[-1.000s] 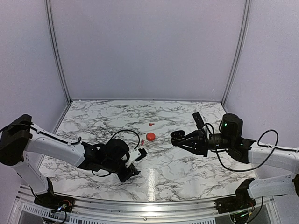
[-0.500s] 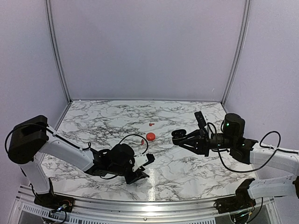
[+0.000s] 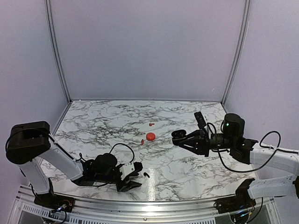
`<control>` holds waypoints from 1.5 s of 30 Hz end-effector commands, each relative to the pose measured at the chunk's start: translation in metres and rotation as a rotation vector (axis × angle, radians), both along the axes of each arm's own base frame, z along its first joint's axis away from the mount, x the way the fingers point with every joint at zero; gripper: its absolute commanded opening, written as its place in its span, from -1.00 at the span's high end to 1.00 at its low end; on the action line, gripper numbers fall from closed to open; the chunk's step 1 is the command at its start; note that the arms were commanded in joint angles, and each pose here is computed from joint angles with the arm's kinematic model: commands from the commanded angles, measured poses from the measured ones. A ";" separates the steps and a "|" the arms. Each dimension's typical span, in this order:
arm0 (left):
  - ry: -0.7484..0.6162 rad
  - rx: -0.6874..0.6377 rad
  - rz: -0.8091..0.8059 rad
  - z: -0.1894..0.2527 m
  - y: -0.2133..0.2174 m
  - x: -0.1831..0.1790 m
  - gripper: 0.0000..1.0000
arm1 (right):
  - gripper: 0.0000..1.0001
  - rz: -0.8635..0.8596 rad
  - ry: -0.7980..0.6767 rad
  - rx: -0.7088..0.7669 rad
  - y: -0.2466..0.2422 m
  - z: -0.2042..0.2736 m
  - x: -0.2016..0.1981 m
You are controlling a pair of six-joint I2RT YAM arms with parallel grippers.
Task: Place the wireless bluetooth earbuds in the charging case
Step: Move the left earbud to the center of the board, then pick up the left earbud from the center of the board.
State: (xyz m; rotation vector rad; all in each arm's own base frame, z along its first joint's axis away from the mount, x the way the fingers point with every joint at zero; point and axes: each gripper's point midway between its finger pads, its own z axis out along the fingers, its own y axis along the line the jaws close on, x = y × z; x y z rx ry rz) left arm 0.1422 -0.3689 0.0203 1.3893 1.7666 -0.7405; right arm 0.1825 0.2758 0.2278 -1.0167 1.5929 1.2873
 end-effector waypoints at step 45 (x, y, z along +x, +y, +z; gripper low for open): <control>-0.011 -0.129 -0.064 -0.022 -0.021 0.033 0.61 | 1.00 -0.011 -0.012 -0.016 0.001 0.009 0.007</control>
